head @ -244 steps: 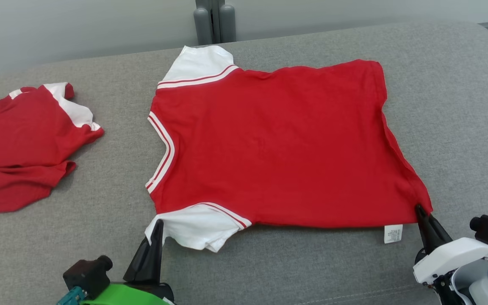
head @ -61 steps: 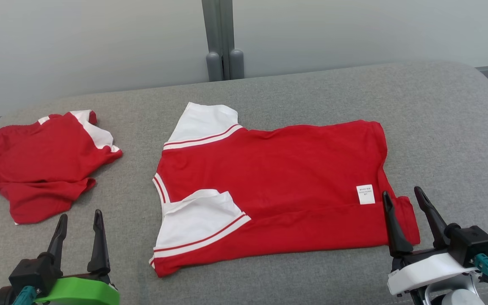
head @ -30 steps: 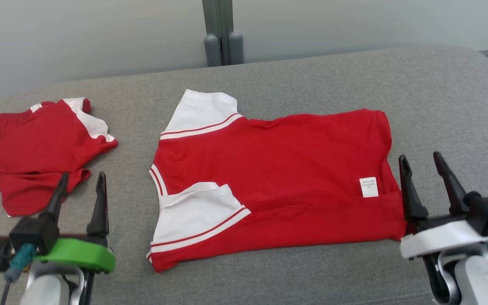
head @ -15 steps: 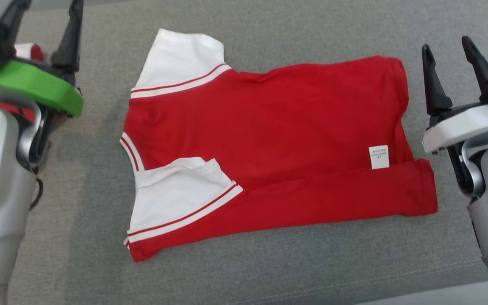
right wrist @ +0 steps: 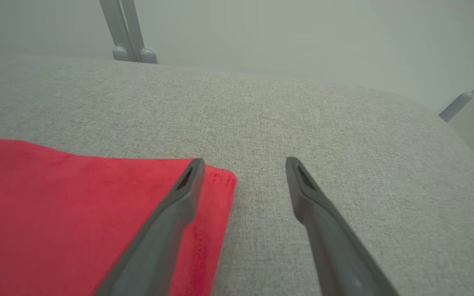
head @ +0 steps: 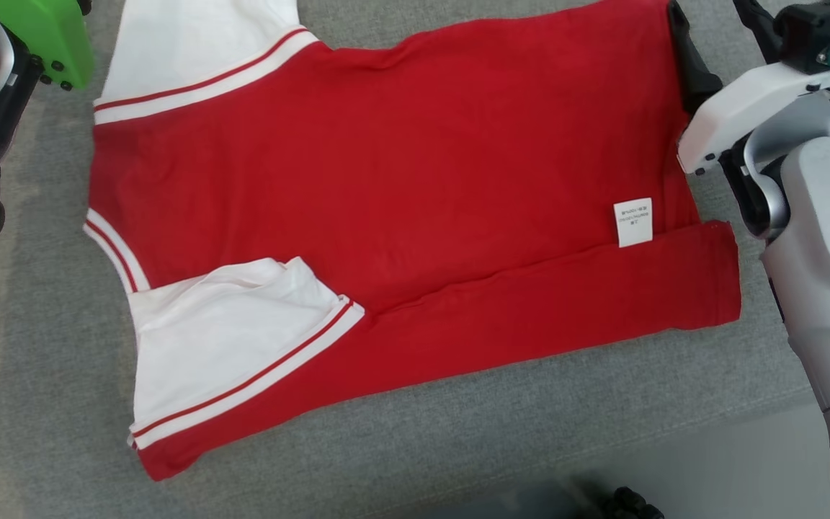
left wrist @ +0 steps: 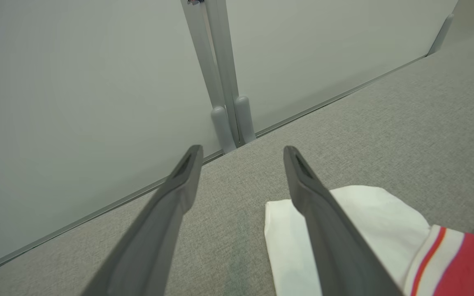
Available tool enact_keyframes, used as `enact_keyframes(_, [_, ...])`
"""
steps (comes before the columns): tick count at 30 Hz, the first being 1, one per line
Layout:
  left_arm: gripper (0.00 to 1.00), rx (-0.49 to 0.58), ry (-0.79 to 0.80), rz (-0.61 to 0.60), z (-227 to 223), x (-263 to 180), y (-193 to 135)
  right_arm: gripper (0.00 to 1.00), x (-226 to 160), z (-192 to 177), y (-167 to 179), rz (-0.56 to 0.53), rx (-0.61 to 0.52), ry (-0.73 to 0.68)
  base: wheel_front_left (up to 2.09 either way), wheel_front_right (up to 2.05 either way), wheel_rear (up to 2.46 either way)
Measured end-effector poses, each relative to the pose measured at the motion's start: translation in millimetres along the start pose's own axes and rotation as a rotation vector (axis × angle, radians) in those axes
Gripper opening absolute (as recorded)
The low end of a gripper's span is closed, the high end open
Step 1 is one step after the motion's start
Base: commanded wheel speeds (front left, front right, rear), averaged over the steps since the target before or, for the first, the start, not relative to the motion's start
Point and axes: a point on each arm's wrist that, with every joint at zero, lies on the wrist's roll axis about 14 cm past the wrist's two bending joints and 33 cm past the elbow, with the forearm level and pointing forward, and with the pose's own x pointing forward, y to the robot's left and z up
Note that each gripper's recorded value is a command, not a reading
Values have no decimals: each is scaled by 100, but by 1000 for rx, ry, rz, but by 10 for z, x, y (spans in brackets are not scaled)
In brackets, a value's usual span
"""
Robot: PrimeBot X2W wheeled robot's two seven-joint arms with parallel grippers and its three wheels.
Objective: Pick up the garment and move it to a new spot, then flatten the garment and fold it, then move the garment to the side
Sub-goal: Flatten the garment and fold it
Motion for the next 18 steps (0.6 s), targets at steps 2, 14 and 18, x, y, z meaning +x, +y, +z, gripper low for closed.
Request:
enact_keyframes(2, [100,0,66,-21,-230,103,-58,100,42,-106,-7,1,-3,38,0,0,0])
enact_keyframes(14, [100,-12,251,-70,-927,359,-198,100,202,-324,17,17,11,116,0,0,0])
enact_keyframes(18, [100,-27,275,-80,-963,359,-242,100,249,-353,120,43,23,138,0,0,0])
